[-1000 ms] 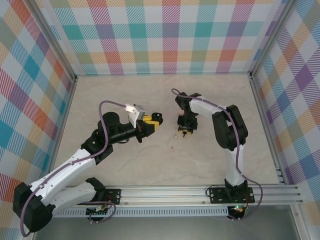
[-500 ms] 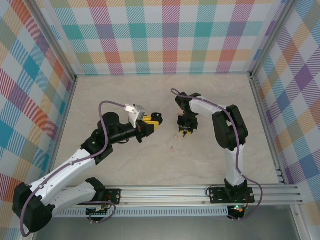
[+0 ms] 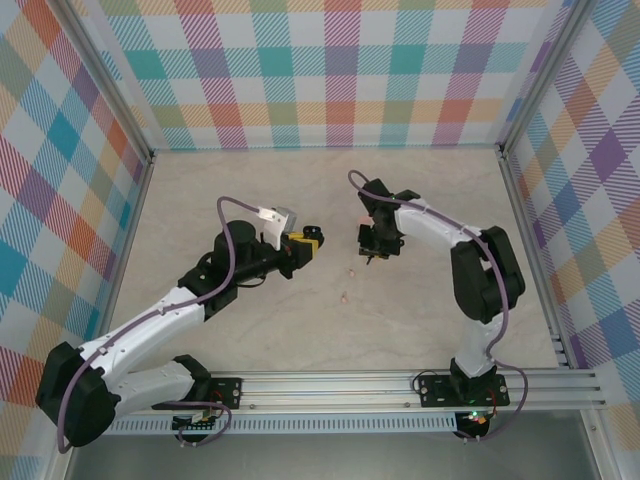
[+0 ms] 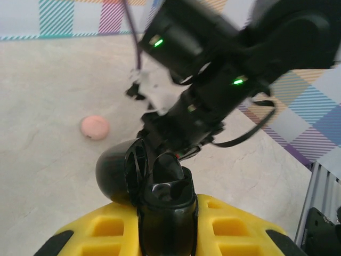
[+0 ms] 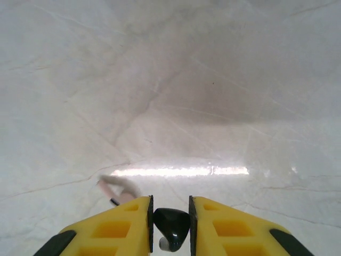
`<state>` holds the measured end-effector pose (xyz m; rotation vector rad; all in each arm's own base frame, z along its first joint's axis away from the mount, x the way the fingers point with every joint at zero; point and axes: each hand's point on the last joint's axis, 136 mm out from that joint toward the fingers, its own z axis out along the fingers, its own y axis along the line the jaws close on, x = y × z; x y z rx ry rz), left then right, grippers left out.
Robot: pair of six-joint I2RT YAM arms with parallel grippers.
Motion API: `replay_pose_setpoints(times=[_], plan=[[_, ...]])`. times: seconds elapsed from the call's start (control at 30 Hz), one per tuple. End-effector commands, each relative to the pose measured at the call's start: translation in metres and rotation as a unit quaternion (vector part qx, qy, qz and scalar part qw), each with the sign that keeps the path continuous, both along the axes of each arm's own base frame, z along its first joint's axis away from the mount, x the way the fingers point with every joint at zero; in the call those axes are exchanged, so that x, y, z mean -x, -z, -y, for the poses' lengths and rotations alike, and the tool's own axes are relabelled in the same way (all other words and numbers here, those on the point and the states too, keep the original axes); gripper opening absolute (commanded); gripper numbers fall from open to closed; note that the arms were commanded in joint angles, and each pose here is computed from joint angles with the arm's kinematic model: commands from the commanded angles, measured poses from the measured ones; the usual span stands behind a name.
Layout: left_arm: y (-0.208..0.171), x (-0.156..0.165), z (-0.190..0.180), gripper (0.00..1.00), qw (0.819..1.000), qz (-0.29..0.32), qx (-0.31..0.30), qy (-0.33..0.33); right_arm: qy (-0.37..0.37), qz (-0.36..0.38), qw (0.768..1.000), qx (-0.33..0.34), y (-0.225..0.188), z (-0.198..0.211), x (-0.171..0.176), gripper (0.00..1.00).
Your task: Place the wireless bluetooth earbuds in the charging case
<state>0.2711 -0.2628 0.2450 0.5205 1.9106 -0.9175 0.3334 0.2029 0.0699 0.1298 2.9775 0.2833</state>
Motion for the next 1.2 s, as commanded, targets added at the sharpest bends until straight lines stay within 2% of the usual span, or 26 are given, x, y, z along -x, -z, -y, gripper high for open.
replay_pose_setpoints(times=[0.0, 0.27, 0.5, 0.7, 0.9, 1.17], plan=[[0.013, -0.011, -0.008, 0.19, 0.999, -0.035, 0.003, -0.028, -0.012, 0.045, 0.999, -0.019, -0.024, -0.002, -0.004, 0.26], [0.035, -0.018, 0.000, 0.19, 0.998, -0.062, 0.008, -0.018, -0.032, 0.107, 0.991, -0.071, -0.073, -0.009, -0.002, 0.26], [0.050, -0.021, 0.011, 0.20, 0.998, -0.057, 0.005, 0.010, -0.059, 0.157, 0.977, -0.128, -0.116, -0.022, 0.003, 0.26], [0.046, -0.019, 0.021, 0.20, 0.998, 0.014, 0.007, 0.055, -0.090, 0.203, 0.961, -0.166, -0.154, -0.033, 0.010, 0.26], [0.036, -0.014, 0.033, 0.17, 0.991, 0.085, 0.013, 0.106, -0.127, 0.243, 0.942, -0.195, -0.189, -0.048, 0.020, 0.27], [0.021, -0.014, 0.036, 0.17, 0.983, 0.139, 0.036, 0.115, -0.174, 0.270, 0.920, -0.224, -0.218, -0.068, 0.036, 0.29]])
